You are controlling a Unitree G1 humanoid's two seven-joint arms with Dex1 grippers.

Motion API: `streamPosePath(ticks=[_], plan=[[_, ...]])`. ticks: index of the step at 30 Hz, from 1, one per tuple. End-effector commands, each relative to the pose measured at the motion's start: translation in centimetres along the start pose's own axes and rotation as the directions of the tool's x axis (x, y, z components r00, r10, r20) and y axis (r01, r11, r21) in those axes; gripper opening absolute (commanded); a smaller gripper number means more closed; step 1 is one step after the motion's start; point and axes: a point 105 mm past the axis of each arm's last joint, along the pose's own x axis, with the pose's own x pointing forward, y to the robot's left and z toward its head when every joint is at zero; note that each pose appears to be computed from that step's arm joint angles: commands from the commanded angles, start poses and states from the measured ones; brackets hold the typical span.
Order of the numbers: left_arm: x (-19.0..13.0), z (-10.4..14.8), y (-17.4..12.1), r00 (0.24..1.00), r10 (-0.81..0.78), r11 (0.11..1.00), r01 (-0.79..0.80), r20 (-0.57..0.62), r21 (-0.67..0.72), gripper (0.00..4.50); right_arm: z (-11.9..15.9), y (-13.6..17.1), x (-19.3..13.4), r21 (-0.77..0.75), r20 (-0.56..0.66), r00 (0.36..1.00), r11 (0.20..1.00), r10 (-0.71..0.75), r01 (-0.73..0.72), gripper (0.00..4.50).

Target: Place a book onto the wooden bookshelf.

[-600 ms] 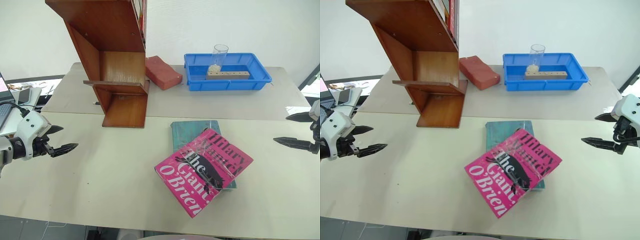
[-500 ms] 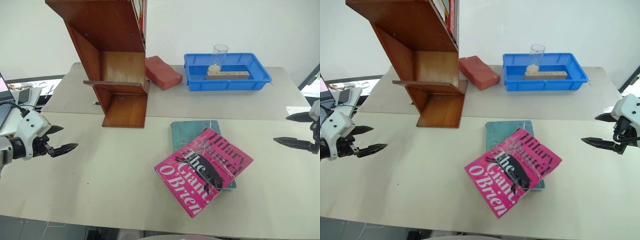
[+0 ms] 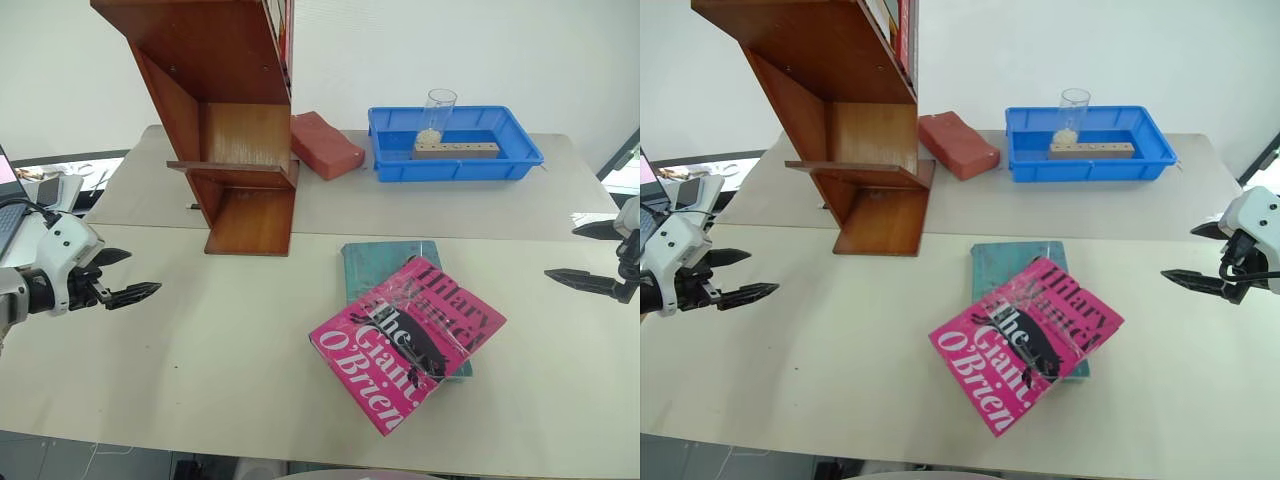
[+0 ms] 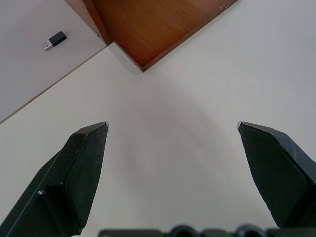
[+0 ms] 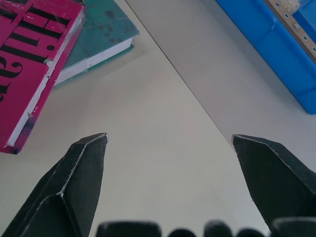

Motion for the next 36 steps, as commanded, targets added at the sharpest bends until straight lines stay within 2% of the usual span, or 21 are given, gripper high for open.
streamPosePath(ticks=[1, 9, 10, 12, 19, 20, 24, 31, 36], plan=[[-0.6, 1.5, 0.4, 0.999, 0.016, 0.999, -0.017, 0.028, 0.042, 4.50, 0.9, -0.4, -0.4, -0.026, 0.027, 0.999, 0.999, -0.027, 0.028, 4.45], [-0.1, 2.0, 0.4, 0.998, -0.006, 0.999, 0.004, 0.056, 0.044, 4.50, 0.7, -0.3, -0.6, -0.024, 0.028, 0.999, 0.999, -0.027, 0.027, 4.45], [0.0, 2.1, 0.4, 0.998, -0.013, 0.999, 0.011, 0.066, 0.040, 4.24, 0.8, -0.3, -0.7, -0.022, 0.030, 0.999, 0.999, -0.027, 0.028, 4.48], [0.3, 2.5, 0.1, 0.995, -0.042, 0.999, 0.040, 0.090, 0.023, 3.72, 0.8, -0.1, -1.0, -0.013, 0.033, 0.999, 1.000, -0.015, 0.016, 3.94], [4.0, 5.0, -3.9, 0.943, -0.258, 0.962, 0.272, 0.208, -0.039, 0.36, 0.9, 2.1, -1.8, -0.015, 0.019, 1.000, 1.000, 0.008, -0.008, 1.62], [4.5, 5.2, -4.4, 0.934, -0.284, 0.953, 0.301, 0.218, -0.046, 0.00, 0.9, 2.5, -1.9, -0.016, 0.012, 1.000, 1.000, 0.014, -0.013, 1.28], [7.6, 6.5, -7.9, 0.861, -0.427, 0.880, 0.466, 0.276, -0.093, 0.00, 0.4, 5.0, -2.2, -0.020, -0.027, 0.998, 0.998, 0.056, -0.057, 0.02], [12.5, 7.9, -13.4, 0.717, -0.625, 0.686, 0.693, 0.307, -0.222, 0.00, -0.7, 11.3, -1.5, -0.013, -0.096, 0.974, 0.978, 0.208, -0.210, 0.02], [14.0, 8.1, -15.5, 0.654, -0.688, 0.578, 0.756, 0.316, -0.306, 0.00, -0.3, 13.1, -0.1, -0.012, -0.066, 0.970, 0.972, 0.235, -0.236, 0.02]])
